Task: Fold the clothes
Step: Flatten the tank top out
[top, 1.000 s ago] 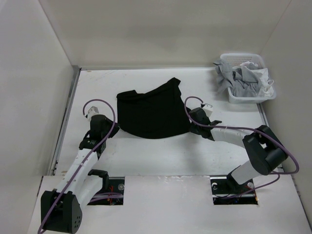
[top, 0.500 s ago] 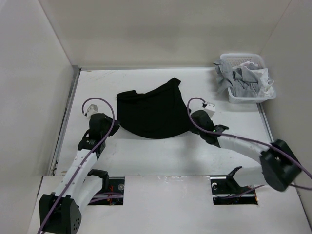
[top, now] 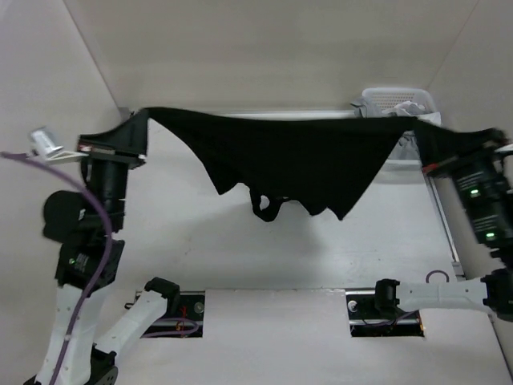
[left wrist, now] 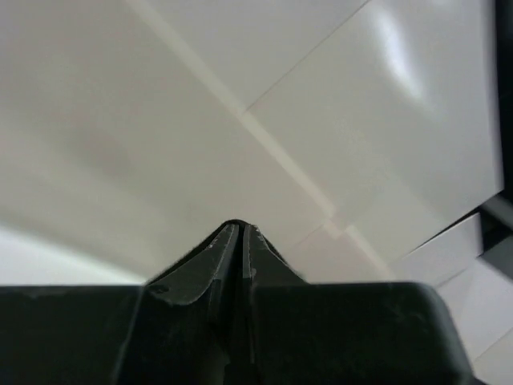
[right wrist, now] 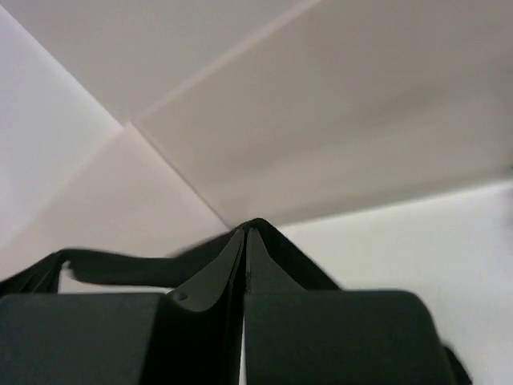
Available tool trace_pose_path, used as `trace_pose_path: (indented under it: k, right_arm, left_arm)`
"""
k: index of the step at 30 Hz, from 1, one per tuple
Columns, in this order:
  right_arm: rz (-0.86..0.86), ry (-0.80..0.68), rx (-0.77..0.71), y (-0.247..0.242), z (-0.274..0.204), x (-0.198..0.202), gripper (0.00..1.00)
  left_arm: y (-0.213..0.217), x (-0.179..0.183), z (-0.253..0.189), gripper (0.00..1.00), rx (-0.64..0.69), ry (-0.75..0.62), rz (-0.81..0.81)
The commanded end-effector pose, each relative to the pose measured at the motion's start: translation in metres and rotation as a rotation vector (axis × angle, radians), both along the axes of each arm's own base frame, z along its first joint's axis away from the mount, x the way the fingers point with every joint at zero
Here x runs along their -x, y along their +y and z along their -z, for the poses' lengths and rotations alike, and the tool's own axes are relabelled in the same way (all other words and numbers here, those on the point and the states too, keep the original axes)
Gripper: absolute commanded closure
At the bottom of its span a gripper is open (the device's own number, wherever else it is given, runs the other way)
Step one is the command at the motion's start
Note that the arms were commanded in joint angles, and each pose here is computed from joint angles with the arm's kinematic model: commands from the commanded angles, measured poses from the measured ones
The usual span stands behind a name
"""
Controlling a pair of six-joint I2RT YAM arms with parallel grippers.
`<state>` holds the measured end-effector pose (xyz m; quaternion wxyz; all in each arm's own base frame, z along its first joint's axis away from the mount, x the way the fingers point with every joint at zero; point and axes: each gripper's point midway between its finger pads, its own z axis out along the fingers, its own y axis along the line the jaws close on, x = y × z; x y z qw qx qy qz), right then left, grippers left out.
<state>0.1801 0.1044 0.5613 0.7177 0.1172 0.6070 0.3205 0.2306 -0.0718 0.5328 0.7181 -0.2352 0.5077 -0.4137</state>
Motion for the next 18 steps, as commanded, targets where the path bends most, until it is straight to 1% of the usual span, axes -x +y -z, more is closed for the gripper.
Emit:
trace_pose_path:
  k: [1, 3, 5, 7, 9, 11, 14, 16, 18]
  right_arm:
    - [0.156, -0.052, 0.161, -0.033, -0.038, -0.002, 1.0]
    - [0.189, -0.1, 0.167, -0.042, -0.067, -0.001, 1.0]
    - [0.206, -0.157, 0.171, -0.041, -0.09, -0.001, 1.0]
    - [0.207, -0.198, 0.189, -0.029, -0.104, -0.002, 1.0]
    - [0.206, -0.227, 0.222, -0.011, -0.109, -0.005, 1.0]
    - [0.29, -0.236, 0.261, -0.007, -0.108, -0.02, 1.0]
    - [0.325, -0.218, 0.327, 0.014, -0.088, -0.058, 1.0]
    - [0.258, -0.183, 0.348, 0.033, -0.065, -0.091, 1.0]
    - [0.195, -0.106, 0.331, 0.04, -0.036, -0.132, 1.0]
  left_arm:
    - [0.025, 0.036, -0.076, 1.0, 0.04, -0.189, -0.077]
    - [0.031, 0.046, -0.101, 1.0, 0.043, -0.234, -0.094]
    - [0.035, 0.052, -0.117, 1.0, 0.048, -0.266, -0.109]
    - [0.039, 0.049, -0.126, 1.0, 0.055, -0.275, -0.135]
    - [0.035, 0.033, -0.122, 1.0, 0.043, -0.249, -0.138]
    - [0.028, 0.005, -0.105, 1.0, 0.013, -0.187, -0.154]
    - [0.023, -0.046, -0.058, 1.0, -0.028, -0.054, -0.198]
    - [0.024, -0.075, -0.031, 1.0, -0.043, 0.012, -0.225]
    - [0.026, -0.103, -0.009, 1.0, -0.055, 0.064, -0.246]
